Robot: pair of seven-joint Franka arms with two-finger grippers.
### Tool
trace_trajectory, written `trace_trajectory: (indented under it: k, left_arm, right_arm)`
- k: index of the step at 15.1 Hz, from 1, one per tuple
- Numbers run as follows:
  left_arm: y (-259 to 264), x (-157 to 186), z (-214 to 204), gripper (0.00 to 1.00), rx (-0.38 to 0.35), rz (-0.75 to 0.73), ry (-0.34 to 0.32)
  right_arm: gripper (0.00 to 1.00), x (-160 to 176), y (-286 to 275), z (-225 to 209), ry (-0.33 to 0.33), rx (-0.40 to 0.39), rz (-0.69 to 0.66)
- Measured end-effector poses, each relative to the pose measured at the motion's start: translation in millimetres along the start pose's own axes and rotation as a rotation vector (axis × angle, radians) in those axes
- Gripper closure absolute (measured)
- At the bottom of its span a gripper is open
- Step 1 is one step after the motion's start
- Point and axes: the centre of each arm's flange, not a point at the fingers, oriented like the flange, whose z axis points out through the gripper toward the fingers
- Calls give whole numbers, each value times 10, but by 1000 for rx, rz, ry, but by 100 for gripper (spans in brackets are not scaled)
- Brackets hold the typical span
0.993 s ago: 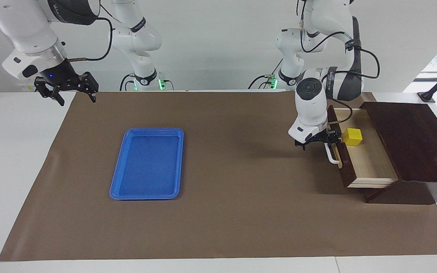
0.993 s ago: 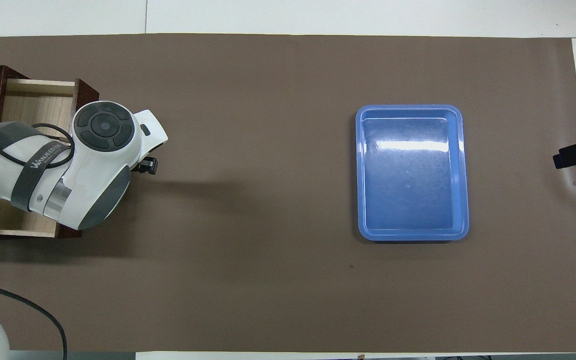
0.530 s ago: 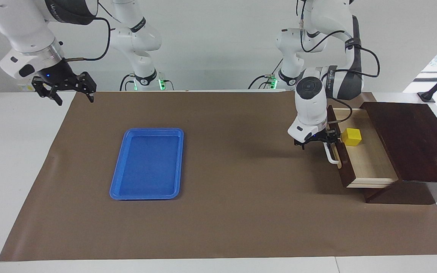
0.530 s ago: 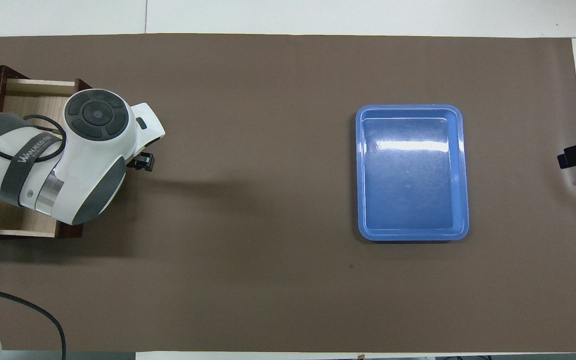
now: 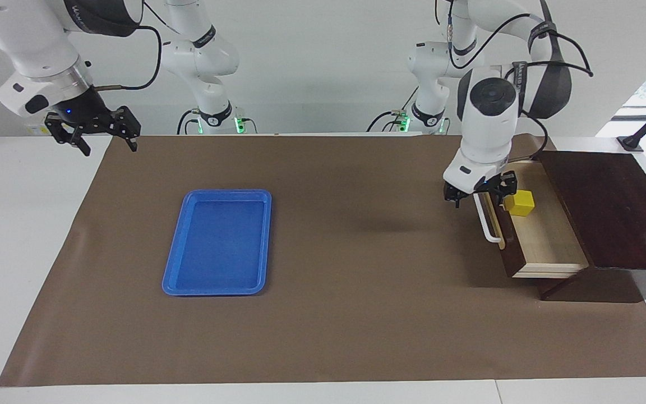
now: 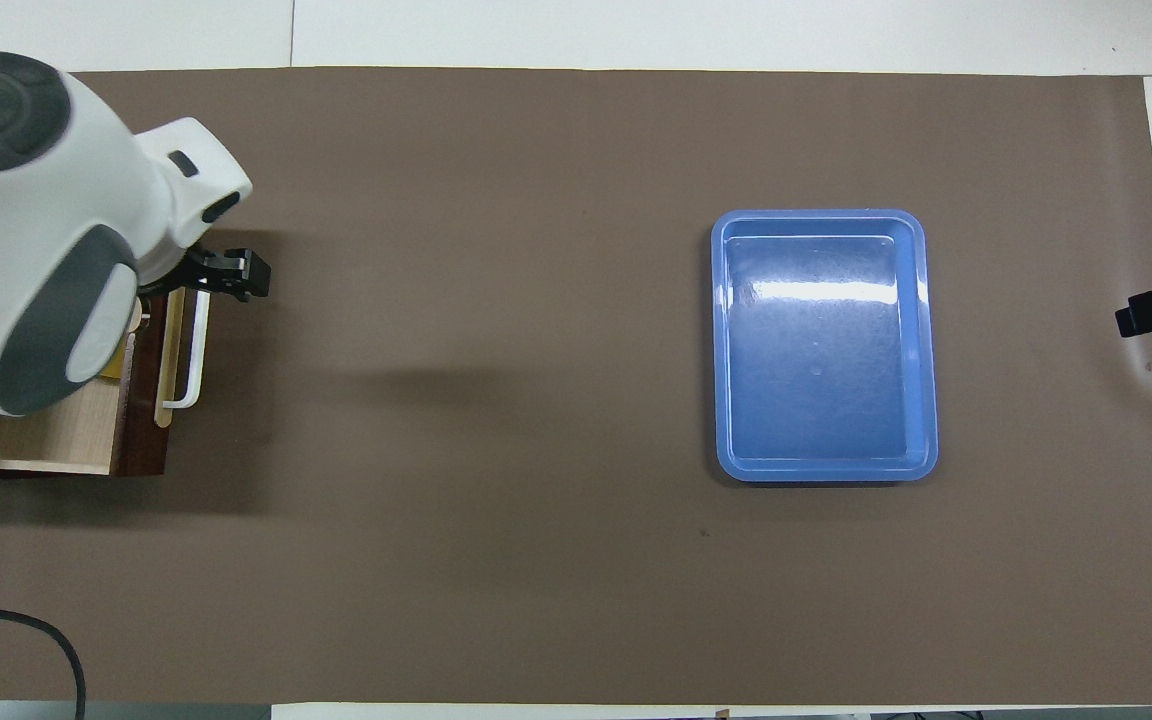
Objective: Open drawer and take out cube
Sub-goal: 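Release the handle and move the left gripper over the drawer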
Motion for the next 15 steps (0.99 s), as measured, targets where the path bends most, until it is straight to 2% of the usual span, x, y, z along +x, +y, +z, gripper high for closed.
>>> trace_trajectory:
  k: [4,8,10,12,15]
  left_arm:
    - [-796,-21,-99,0,-67,-319,-13]
    - [-992,-48,62,0,-69,-692,-54]
    - [-1096,-55,131,0,-103,-859,-86]
    - [-1292,-108,342,0,-107,-983,-133]
    - [-1422,-166,516,0,-113,-1060,-131]
  right_arm:
    - [0,0,0,-1,0,0,0]
    - [0,0,0,-1,0,0,0]
    - [0,0,0,-2,0,0,0]
    - [0,1,-4,-3,1,0,-1]
    - [0,7,-28,-4,1,0,-5]
